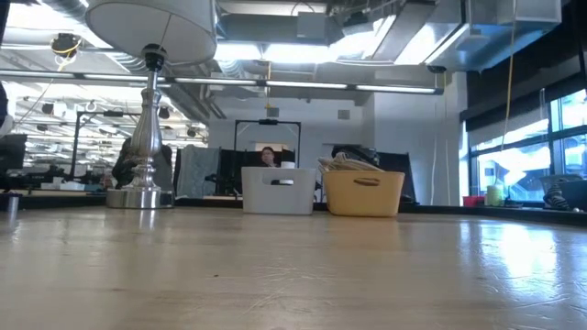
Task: Pick & Place USB Port
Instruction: Put the white and black USB cable into the gray bin
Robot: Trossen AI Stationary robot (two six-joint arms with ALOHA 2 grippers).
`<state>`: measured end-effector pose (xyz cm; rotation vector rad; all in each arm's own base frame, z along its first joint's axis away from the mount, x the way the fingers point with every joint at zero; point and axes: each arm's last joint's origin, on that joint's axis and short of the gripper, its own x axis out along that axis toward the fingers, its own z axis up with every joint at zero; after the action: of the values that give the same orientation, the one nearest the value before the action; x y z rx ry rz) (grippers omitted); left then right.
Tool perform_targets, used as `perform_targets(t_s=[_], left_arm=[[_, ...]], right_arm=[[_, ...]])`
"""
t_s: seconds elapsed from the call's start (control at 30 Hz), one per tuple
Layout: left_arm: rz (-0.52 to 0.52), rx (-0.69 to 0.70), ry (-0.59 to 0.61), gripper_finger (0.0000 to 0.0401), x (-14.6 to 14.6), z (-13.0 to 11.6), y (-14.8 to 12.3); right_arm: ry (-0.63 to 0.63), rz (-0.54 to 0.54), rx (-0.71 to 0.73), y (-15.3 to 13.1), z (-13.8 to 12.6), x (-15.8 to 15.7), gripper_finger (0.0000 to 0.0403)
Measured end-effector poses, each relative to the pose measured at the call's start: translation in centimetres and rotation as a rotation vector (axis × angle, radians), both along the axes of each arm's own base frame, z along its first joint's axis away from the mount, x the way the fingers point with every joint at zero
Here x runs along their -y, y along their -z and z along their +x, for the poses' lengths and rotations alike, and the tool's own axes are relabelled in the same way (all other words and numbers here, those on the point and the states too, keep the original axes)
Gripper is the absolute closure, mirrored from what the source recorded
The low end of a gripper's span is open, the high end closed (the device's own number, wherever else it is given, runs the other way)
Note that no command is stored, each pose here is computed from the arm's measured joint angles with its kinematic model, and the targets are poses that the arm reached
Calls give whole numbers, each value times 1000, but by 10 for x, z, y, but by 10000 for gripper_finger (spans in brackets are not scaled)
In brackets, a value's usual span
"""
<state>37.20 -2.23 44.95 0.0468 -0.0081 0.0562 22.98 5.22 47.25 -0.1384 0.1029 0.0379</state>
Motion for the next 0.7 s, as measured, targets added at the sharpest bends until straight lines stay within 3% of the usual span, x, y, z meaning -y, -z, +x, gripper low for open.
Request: perform_targets(t_s=[0.1, 0.5, 0.7], left_arm=[[12, -6, 36, 382, -1, 0, 1], [10, -6, 45, 390, -3, 0, 1], [10, -20, 41, 391, -3, 0, 2]], right_arm=[[-1, -3, 2, 0, 0, 0, 403], [6, -11, 12, -1, 0, 0, 395], [69, -116, 1, -4, -3, 3, 307]])
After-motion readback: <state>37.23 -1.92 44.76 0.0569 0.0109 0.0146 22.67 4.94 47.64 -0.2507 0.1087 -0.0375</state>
